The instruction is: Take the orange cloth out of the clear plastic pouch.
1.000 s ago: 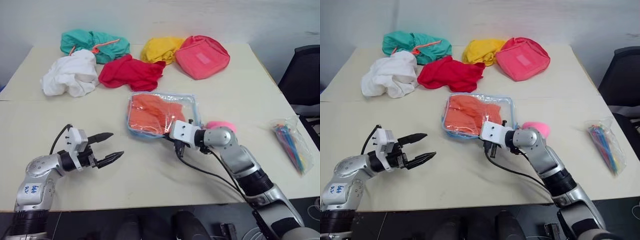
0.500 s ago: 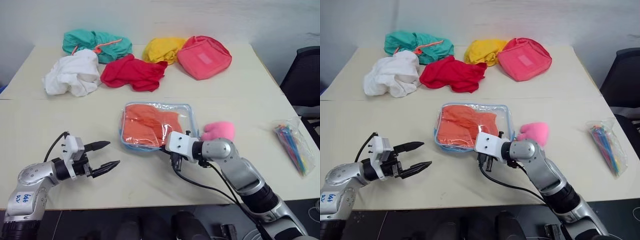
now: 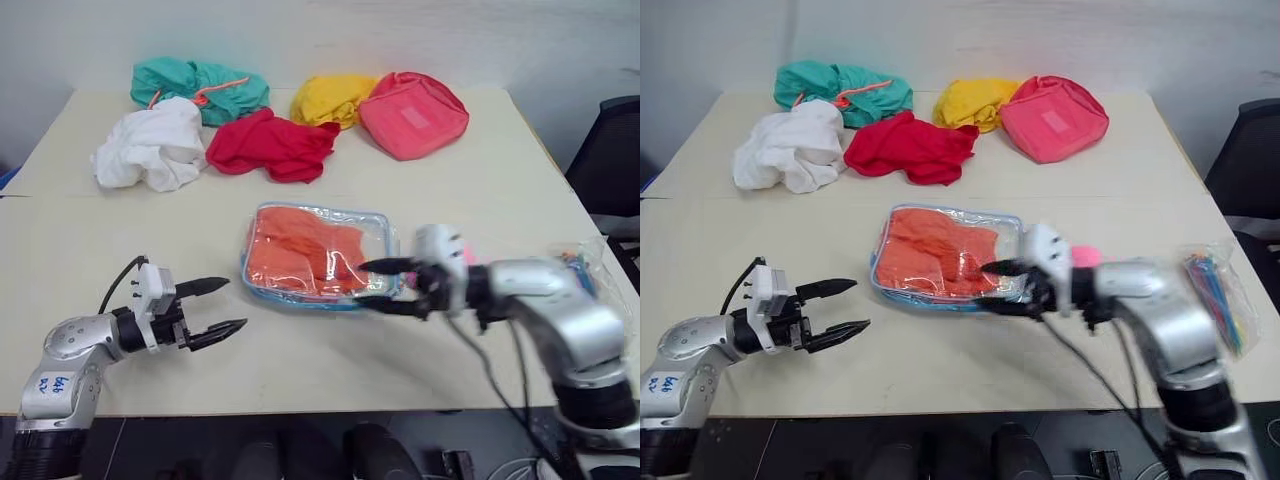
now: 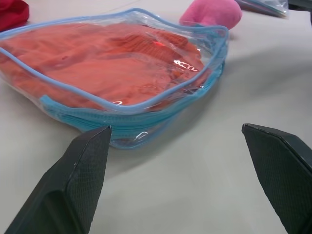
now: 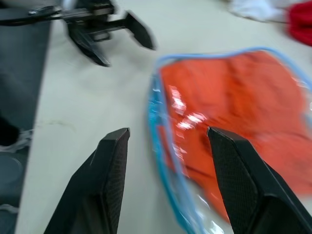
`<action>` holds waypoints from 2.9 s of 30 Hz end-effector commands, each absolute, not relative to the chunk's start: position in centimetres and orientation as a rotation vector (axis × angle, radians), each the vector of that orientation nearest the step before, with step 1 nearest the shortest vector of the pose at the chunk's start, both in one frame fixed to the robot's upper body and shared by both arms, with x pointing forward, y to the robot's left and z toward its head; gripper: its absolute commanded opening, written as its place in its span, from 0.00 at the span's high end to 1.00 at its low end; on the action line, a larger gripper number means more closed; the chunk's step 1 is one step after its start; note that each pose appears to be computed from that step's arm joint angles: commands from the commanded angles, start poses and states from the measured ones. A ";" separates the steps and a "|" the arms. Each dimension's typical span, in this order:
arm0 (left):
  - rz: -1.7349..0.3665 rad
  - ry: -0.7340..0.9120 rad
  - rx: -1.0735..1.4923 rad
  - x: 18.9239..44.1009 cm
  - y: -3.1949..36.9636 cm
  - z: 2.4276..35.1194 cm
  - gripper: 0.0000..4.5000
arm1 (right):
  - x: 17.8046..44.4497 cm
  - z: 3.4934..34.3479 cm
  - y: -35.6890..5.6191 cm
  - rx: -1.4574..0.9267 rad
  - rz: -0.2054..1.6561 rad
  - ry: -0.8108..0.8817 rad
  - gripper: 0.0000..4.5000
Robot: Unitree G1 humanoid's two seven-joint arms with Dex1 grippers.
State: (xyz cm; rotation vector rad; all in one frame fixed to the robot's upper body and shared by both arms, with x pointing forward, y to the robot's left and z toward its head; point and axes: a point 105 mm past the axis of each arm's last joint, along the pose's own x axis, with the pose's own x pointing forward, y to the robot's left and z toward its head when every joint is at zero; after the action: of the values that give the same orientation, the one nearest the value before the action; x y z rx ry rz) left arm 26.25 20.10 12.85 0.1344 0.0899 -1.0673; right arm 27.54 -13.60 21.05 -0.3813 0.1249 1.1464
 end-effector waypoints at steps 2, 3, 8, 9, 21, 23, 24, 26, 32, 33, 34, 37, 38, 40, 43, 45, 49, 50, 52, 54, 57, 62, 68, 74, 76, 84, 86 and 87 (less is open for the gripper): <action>-1.146 0.040 0.118 25.2 18.6 14.6 0.00 | 28.8 20.6 -21.6 -0.455 0.883 0.312 0.40; -1.153 0.040 0.116 25.0 18.4 14.6 0.00 | 29.0 20.0 -22.8 -0.436 0.852 0.364 0.40; -1.159 0.039 0.118 25.3 18.0 14.3 0.00 | 30.2 17.3 -23.7 -0.357 0.850 0.474 0.40; -1.159 0.035 0.121 25.4 17.9 14.3 0.00 | 31.0 16.7 -23.7 -0.351 0.840 0.477 0.40; -1.132 0.012 0.126 26.1 18.0 14.4 0.00 | 33.1 14.8 -22.7 -0.262 0.872 0.452 0.86; -1.123 0.008 0.126 26.2 18.0 14.4 0.00 | 32.5 15.5 -22.6 -0.283 0.895 0.415 0.99; -1.121 0.007 0.126 26.2 17.9 14.4 0.00 | 32.0 15.9 -22.4 -0.292 0.918 0.399 0.99; -1.115 0.002 0.127 26.2 17.9 14.4 0.00 | 30.8 17.3 -21.8 -0.303 0.969 0.356 0.99; -1.095 0.007 0.124 26.2 18.5 14.3 0.00 | 23.9 19.4 -18.5 -0.278 1.233 0.427 0.99; -1.094 0.008 0.124 26.2 18.5 14.2 0.00 | 23.3 19.2 -17.9 -0.286 1.263 0.429 0.99; -1.093 0.008 0.123 26.3 18.6 14.2 0.00 | 23.0 18.8 -17.1 -0.282 1.285 0.424 0.99; -1.094 0.009 0.121 26.4 18.4 14.1 0.00 | 23.2 17.1 -14.6 -0.276 1.319 0.358 0.99; -1.096 0.009 0.120 26.4 18.3 14.1 0.00 | 23.6 16.6 -13.8 -0.283 1.321 0.326 0.99; -1.107 0.010 0.119 26.4 18.0 14.0 0.00 | 24.5 15.5 -12.7 -0.302 1.313 0.261 0.99; -1.121 0.014 0.116 26.4 17.7 14.0 0.00 | 25.3 14.1 -11.1 -0.353 1.332 0.174 0.94; -1.140 0.019 0.118 26.4 17.4 13.9 0.00 | 25.7 13.3 -10.0 -0.362 1.344 0.106 0.84; -1.249 0.078 0.144 25.5 16.3 13.9 0.00 | 25.2 13.5 -11.2 -0.473 1.349 0.018 0.57; -1.283 0.107 0.146 25.1 16.1 13.8 0.00 | 24.8 14.0 -12.0 -0.502 1.352 0.008 0.49; -1.328 0.154 0.134 24.4 15.2 13.6 0.00 | 23.7 14.8 -13.6 -0.550 1.369 0.015 0.35; -1.333 0.223 0.081 24.3 14.3 13.2 0.00 | 22.6 15.3 -15.0 -0.559 1.387 0.061 0.22; -1.320 0.272 -0.027 24.8 12.5 13.0 0.00 | 22.0 15.5 -17.0 -0.572 1.382 0.139 0.22; -1.338 0.278 -0.038 26.2 7.5 11.4 0.00 | 26.2 15.0 -19.8 -0.863 1.236 0.076 0.22; -1.351 0.305 -0.082 26.7 3.9 10.8 0.00 | 31.1 14.3 -19.5 -1.185 1.165 -0.084 0.22; -1.353 0.324 -0.098 26.6 2.3 10.4 0.20 | 34.2 15.5 -15.7 -1.321 1.181 -0.290 0.25; -1.361 0.341 -0.076 26.4 2.3 9.9 0.33 | 34.4 15.0 -14.8 -1.343 1.225 -0.311 0.34; -1.311 0.377 -0.064 27.2 3.3 8.9 0.85 | 35.0 14.0 -13.4 -1.403 1.314 -0.333 0.93; -1.297 0.378 -0.075 27.4 3.5 9.0 0.95 | 35.0 13.9 -13.2 -1.401 1.322 -0.341 1.00; -1.292 0.377 -0.083 27.5 3.7 9.1 0.99 | 35.0 13.9 -13.2 -1.403 1.328 -0.343 1.00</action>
State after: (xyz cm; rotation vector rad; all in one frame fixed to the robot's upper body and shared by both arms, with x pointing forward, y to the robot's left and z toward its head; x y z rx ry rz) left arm 27.20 3.23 8.92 -0.0731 0.3797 -1.3118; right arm 34.90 -13.47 13.22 -1.3971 -0.3047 1.3337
